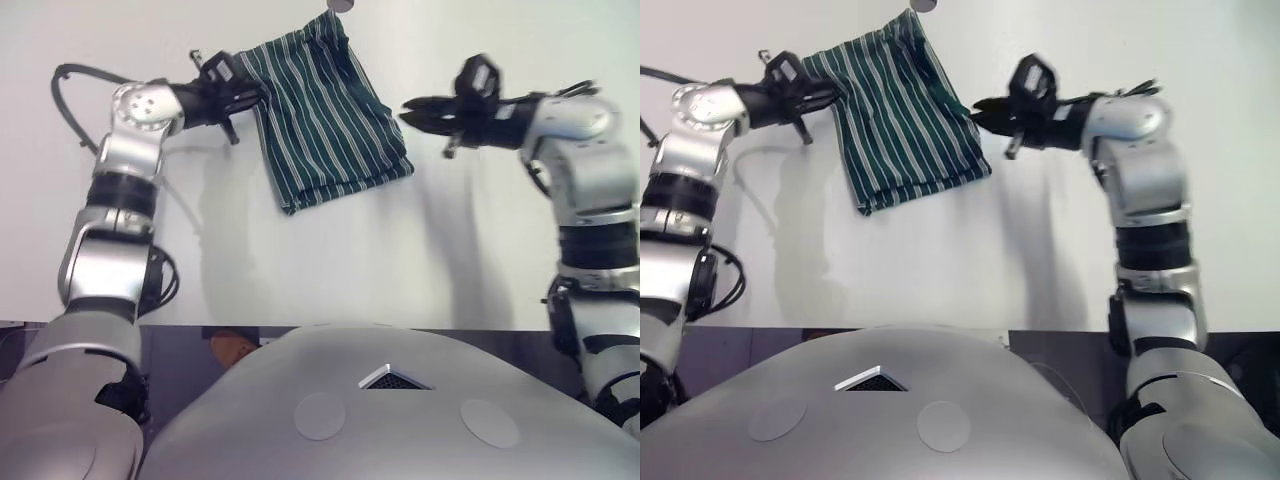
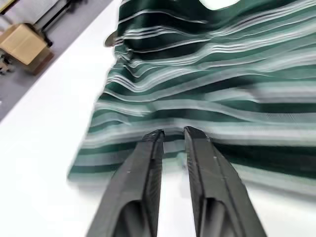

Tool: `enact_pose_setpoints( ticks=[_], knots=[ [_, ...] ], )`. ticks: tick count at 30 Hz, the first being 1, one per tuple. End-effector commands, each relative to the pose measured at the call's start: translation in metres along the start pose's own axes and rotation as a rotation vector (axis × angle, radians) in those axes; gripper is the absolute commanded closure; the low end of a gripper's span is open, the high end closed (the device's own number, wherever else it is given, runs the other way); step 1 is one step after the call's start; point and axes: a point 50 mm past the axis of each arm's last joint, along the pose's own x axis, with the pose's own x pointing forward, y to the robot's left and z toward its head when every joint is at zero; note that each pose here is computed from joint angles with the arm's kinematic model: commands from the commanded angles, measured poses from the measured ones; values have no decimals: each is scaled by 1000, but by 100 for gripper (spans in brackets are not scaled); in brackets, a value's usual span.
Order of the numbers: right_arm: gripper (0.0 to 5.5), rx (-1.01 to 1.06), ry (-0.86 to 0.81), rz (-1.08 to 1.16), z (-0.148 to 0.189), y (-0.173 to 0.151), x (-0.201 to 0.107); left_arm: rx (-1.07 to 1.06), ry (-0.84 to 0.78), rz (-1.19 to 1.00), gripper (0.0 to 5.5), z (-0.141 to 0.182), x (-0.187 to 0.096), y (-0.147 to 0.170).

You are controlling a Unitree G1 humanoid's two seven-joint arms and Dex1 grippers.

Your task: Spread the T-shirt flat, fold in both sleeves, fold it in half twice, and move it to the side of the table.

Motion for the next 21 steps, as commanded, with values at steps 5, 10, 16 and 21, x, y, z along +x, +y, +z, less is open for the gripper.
enact_pose_setpoints(
  ticks=[5,10,16,21],
  knots=[
    [381,-310,228,93,-59,3,-9,200,23,-117,375,5,-28,-60],
    [381,-441,217,201,-71,26,6,392,19,-89,375,10,-19,-78],
    [381,-566,196,142,-76,29,19,498,31,-158,375,3,-17,-93],
    [381,-621,191,125,-78,28,30,543,35,-186,375,1,-21,-94]
  ],
)
